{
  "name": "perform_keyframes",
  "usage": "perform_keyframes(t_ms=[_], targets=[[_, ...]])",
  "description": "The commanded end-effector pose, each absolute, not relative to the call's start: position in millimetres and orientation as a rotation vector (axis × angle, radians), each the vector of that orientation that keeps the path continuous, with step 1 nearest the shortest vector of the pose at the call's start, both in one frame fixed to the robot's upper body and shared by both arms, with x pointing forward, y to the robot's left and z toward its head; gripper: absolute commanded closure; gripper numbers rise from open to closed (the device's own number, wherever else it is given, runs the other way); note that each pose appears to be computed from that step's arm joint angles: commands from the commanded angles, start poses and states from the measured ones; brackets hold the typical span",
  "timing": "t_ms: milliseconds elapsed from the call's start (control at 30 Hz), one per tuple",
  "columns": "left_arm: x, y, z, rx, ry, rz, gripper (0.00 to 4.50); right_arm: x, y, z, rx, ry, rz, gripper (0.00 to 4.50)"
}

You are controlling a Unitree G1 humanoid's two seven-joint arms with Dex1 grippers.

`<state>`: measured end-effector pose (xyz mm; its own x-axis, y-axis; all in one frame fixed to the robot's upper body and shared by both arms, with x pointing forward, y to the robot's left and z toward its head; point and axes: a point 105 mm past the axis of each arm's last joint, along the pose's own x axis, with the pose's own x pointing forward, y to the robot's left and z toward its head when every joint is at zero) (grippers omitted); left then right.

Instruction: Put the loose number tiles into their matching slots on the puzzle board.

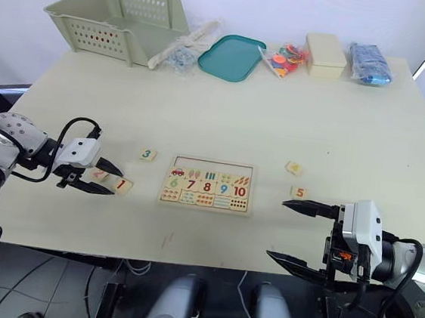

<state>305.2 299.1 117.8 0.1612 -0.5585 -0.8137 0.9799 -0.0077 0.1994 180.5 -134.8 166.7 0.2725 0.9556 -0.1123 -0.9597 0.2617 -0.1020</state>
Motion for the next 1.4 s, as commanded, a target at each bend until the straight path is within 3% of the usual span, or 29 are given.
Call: perform_keyframes(t_ms=[33,433,1033,1067,1133,1167,1200,1400], targets=[[303.1,299.7,122.2,0.903,0.59,-1.36,2.05,174.7,-135.7,175.8,-0.198,-0.007,1.315,0.0],[304.4,293.2,121.8,0.908,0.534,-1.375,2.05,171.3,-143.5,175.8,-0.216,0.009,1.293,0.0],[294.5,302.4,110.2,0.895,0.581,-1.373,2.05,173.5,-144.7,176.2,-0.219,0.012,1.298,0.0],[293.7,302.9,109.7,0.893,0.581,-1.372,2.46,173.9,-144.9,176.5,-0.221,0.012,1.298,0.0],[292.7,303.7,109.4,0.891,0.581,-1.371,2.84,174.3,-145.4,176.9,-0.222,0.012,1.299,0.0],[292.2,304.0,109.8,0.889,0.578,-1.369,3.39,174.6,-145.6,177.0,-0.223,0.012,1.299,0.0],[291.7,304.2,110.4,0.887,0.574,-1.368,3.54,174.8,-145.8,177.0,-0.224,0.012,1.299,0.0],[286.0,299.8,128.1,0.822,0.483,-1.357,3.54,175.7,-144.6,176.5,-0.224,0.004,1.297,0.0]])
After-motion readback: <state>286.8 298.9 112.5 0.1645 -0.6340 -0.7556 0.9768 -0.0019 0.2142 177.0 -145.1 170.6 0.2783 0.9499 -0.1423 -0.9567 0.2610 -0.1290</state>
